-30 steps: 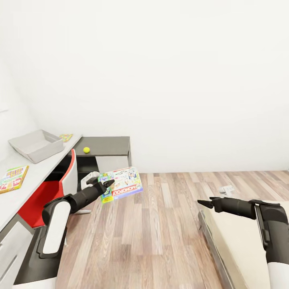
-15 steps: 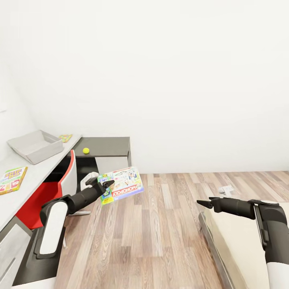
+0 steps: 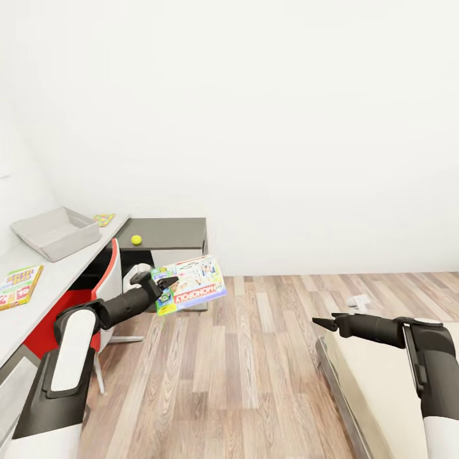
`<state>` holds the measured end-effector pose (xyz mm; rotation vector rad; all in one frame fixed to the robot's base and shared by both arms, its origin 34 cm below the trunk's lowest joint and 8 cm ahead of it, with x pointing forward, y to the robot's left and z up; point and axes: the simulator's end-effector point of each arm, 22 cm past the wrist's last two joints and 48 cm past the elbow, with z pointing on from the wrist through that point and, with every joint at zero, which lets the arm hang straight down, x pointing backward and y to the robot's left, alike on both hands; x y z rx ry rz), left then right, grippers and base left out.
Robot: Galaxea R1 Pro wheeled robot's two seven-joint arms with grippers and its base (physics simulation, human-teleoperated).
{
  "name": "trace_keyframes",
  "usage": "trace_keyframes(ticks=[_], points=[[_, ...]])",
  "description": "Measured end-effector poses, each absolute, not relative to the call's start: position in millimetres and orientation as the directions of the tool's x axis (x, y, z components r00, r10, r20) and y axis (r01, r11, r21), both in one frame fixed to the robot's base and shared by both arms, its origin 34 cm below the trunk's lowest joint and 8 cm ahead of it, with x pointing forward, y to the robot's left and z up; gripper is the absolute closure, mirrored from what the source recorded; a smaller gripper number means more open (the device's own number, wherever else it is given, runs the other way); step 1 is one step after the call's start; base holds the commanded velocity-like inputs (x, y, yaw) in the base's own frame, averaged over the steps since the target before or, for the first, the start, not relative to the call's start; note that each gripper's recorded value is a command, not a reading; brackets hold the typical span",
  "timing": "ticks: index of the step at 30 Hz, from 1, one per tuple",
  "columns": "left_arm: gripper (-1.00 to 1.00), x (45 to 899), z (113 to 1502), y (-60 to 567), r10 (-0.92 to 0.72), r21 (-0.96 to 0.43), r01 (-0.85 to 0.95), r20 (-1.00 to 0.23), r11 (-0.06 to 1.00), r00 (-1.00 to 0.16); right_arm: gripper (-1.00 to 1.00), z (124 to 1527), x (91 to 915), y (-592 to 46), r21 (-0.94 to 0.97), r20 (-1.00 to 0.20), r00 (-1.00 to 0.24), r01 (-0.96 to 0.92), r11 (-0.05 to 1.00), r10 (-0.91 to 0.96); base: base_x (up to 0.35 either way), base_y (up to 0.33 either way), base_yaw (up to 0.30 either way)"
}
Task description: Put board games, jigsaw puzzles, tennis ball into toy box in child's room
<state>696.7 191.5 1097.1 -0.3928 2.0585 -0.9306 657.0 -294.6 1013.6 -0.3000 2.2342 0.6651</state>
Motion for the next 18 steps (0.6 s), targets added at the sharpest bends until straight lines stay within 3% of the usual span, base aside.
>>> trace_keyframes(ticks=[18], points=[[1.0, 698.5, 1099.8, 220.5, -0.556, -0.713, 0.038, -0.578, 0.701, -0.598, -1.0, 1013.5, 656.2, -292.7, 0.369, -0.738, -0.675, -0.411, 0.834, -0.006, 0.302, 0.0, 0.0]])
